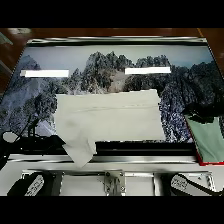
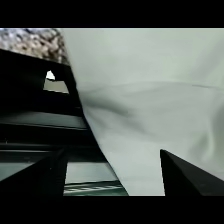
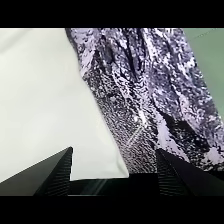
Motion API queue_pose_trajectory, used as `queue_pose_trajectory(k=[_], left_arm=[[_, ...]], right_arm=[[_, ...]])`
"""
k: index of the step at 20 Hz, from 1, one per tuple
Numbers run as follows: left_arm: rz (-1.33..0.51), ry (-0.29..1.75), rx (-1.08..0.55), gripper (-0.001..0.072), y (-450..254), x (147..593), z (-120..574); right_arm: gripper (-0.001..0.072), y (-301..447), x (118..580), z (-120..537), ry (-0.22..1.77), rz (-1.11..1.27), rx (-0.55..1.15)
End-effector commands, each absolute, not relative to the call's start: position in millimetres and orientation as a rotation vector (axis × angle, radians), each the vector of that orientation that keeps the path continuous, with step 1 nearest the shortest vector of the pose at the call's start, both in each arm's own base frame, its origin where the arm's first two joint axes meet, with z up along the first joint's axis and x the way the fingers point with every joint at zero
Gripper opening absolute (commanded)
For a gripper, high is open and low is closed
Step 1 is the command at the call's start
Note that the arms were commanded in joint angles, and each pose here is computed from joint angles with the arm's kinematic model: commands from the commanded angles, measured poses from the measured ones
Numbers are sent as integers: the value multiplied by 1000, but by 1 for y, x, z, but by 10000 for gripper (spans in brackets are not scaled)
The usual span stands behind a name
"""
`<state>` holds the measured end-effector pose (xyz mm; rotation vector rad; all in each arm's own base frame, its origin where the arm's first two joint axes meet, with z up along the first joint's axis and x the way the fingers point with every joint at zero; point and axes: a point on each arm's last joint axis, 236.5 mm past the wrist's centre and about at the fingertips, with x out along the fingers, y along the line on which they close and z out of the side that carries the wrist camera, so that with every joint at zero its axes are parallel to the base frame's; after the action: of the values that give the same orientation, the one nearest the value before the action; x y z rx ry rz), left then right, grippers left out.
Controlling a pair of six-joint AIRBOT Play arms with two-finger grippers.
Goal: Fold the shirts.
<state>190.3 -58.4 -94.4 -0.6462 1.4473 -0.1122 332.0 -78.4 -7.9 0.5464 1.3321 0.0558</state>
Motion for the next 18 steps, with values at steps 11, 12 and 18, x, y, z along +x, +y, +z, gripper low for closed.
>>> queue_pose_trajectory(k=[11, 12, 18], left_arm=[[-212, 1526, -739, 285, -105, 196, -129], [-217, 1524, -748, 207, -107, 197, -127], [-345, 1509, -754, 46, -123, 197, -100]], right_arm=[[638, -61, 315, -4, 1398, 129, 596], [639, -62, 310, -5, 1421, 127, 585], [639, -34, 251, -56, 1606, 203, 618]])
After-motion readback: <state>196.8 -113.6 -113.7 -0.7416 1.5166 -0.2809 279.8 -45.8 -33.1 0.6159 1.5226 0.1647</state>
